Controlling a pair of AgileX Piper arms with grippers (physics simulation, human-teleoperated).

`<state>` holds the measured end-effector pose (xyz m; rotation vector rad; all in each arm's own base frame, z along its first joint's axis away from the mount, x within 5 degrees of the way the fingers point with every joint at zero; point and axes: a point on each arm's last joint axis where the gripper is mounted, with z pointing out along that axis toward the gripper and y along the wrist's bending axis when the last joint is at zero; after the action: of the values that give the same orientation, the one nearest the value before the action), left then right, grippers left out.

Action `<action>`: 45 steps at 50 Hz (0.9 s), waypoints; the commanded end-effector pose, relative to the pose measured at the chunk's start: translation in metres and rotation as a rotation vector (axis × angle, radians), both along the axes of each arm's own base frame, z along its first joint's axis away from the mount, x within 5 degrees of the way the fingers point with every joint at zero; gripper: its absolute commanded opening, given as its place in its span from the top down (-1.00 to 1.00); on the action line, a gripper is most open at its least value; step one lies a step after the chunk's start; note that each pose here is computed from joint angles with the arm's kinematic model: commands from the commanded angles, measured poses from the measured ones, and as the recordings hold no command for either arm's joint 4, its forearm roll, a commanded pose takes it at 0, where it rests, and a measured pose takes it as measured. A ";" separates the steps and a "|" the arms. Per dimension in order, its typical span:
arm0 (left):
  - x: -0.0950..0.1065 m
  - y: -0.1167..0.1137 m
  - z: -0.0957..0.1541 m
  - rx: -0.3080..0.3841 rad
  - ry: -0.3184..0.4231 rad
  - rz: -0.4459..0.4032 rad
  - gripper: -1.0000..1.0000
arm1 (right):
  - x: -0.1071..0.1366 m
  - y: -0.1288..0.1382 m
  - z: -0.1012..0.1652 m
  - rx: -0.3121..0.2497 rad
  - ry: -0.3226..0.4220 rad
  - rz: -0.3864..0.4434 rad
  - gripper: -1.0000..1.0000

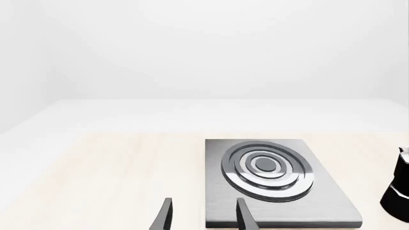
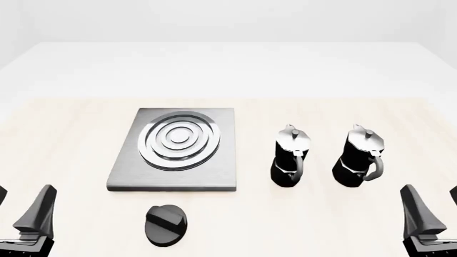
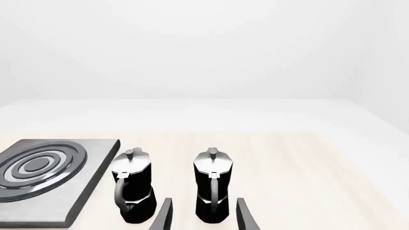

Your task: Turn off the stove.

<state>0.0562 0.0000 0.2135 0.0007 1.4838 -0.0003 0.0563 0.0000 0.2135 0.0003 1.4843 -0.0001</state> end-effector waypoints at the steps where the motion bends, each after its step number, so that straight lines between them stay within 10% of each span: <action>1: 0.000 0.000 0.001 0.003 0.002 -0.004 -1.00 | 0.001 0.000 0.001 0.000 0.005 -0.004 -1.00; 29: 0.013 0.001 0.021 0.034 0.065 0.011 -1.00 | 0.001 0.000 0.000 0.008 0.000 -0.008 -1.00; 45: 0.046 -0.013 0.019 0.169 0.337 -0.136 -1.00 | 0.002 0.000 0.001 0.015 0.001 0.001 -1.00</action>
<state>0.0849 -0.0053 0.2352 0.1101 1.6842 0.0036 0.0574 -0.0002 0.2140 0.0113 1.4854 0.0072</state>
